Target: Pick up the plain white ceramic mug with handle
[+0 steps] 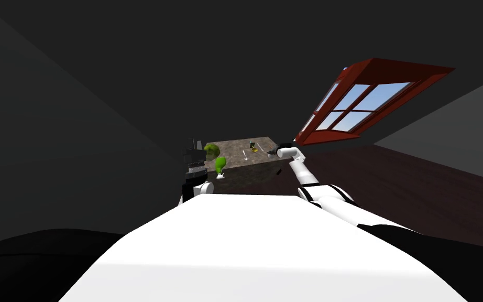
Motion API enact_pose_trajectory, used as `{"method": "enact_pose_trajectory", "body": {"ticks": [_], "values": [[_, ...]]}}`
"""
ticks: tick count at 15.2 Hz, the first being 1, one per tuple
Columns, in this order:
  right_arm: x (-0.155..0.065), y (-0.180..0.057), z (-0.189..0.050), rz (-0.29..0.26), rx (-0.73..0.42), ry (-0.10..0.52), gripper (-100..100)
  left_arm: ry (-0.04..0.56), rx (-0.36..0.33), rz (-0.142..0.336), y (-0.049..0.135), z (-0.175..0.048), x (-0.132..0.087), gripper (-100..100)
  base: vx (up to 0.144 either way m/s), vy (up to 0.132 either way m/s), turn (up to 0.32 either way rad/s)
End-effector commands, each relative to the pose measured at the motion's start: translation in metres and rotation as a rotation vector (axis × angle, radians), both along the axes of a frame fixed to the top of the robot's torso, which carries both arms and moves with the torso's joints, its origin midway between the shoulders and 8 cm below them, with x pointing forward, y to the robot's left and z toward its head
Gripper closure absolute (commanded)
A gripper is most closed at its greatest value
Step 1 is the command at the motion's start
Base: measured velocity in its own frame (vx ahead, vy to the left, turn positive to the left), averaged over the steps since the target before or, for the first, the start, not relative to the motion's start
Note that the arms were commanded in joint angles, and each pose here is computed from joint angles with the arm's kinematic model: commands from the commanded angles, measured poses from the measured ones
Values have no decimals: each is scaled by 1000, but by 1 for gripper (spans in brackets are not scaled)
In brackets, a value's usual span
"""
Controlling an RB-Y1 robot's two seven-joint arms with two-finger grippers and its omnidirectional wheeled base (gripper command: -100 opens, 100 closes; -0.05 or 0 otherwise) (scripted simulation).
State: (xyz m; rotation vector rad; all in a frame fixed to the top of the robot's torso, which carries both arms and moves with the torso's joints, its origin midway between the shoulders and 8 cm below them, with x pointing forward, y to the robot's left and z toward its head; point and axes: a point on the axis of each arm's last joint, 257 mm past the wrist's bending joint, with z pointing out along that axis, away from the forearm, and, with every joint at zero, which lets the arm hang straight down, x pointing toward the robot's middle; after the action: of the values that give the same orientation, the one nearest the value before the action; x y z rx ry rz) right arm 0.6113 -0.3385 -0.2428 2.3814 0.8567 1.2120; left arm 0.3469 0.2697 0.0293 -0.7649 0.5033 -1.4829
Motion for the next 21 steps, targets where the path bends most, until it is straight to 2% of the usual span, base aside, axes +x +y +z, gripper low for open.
{"method": "enact_pose_trajectory", "body": {"ticks": [1, 3, 4, 6, 7, 10, 11, 13, 14, 16, 17, 19, 20, 21], "values": [[-2, -5, -6, -36, 32, 52, -100, 0, 0, 0, 0, 0, 0, 0, -3, 21, 43], [-5, -6, -11, -40, 30, 73, -100, 0, 0, 0, 0, 0, 0, 0, -2, 11, 7], [-2, -10, -10, -80, 70, 107, -100, 0, 0, 0, 0, 0, 0, 0, -1, 13, 33], [-7, -11, -15, -85, 67, 135, -100, 0, 0, 0, 0, 0, 0, 0, 1, 13, 29], [-3, -15, -12, -124, 105, 159, -100, 0, 0, 0, 0, 0, 0, 0, 1, 14, 32], [-10, -16, -19, -131, 103, 194, -100, 0, 0, 0, 0, 0, 0, 0, 2, 8, 23], [-9, -20, -17, -173, 139, 227, -100, 0, 0, 0, 0, 0, 0, 0, 4, 8, 22], [-14, -20, -21, -177, 137, 251, -100, 0, 0, 0, 0, 0, 0, 0, 7, 8, 31], [-13, -23, -18, -218, 172, 278, -100, 0, 0, 0, 0, 0, 0, 0, 9, 7, 37], [-18, -24, -22, -223, 169, 305, -100, 0, 0, 0, 0, 0, 0, 0, 11, 7, 26], [-18, -27, -20, -263, 202, 333, -100, 0, 0, 0, 0, 0, 0, 0, 12, 6, 26], [-24, -27, -23, -268, 199, 357, -100, 0, 0, 0, 0, 0, 0, 0, 15, 3, 23], [-25, -29, -21, -308, 230, 386, -100, 0, 0, 0, 0, 0, 0, 0, 17, 1, 26], [-29, -30, -23, -312, 228, 405, -100, 0, 0, 0, 0, 0, 0, 0, 20, -1, 31]]}}
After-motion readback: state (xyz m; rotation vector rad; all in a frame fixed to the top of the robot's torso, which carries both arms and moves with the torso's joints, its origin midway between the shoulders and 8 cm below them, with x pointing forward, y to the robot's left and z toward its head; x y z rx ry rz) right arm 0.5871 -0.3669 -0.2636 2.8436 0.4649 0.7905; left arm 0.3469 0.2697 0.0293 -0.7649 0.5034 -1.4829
